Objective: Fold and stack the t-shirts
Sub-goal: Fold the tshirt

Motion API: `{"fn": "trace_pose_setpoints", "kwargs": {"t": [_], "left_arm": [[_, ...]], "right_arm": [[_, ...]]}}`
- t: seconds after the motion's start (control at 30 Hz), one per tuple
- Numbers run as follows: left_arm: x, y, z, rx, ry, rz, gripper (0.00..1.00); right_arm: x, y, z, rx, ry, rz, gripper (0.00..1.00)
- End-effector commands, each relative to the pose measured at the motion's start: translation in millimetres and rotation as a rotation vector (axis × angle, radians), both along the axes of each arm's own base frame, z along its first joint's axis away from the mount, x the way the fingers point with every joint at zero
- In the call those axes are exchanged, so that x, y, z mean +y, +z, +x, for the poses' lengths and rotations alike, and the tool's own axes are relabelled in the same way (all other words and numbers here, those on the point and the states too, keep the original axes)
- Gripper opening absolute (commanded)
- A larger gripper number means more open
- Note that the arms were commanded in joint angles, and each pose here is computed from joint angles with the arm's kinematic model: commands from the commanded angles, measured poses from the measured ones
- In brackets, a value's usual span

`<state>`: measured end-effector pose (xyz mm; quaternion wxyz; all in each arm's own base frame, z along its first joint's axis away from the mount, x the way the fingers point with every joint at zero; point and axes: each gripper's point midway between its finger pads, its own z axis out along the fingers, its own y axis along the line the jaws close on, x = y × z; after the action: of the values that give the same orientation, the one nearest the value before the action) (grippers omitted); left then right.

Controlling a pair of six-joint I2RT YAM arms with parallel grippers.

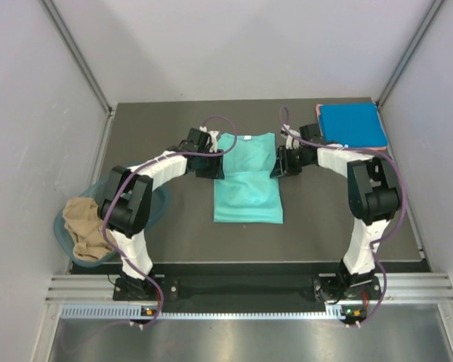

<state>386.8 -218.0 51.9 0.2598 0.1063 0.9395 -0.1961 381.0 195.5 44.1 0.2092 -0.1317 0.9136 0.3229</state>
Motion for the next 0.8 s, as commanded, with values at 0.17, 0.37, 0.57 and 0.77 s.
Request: {"fn": "trace_pose_setpoints", "kwargs": {"t": [0.17, 0.37, 0.57, 0.77], "left_arm": [[-6, 4, 21, -0.067, -0.008, -0.012, 0.50], [-12, 2, 25, -0.055, -0.025, -0.026, 0.43], [-14, 5, 27, -0.036, -0.016, -0.032, 0.04], [-6, 16, 31, -0.039, 0.087, -0.022, 0.00]], "right_arm": [[1, 12, 31, -0.093, 0.021, 0.030, 0.30], [-1, 8, 30, -0.084, 0.022, 0.014, 0.34], [-3, 8, 36, -0.097, 0.004, -0.001, 0.03], [-8, 24, 38, -0.167, -0.042, 0.013, 0.00]]}}
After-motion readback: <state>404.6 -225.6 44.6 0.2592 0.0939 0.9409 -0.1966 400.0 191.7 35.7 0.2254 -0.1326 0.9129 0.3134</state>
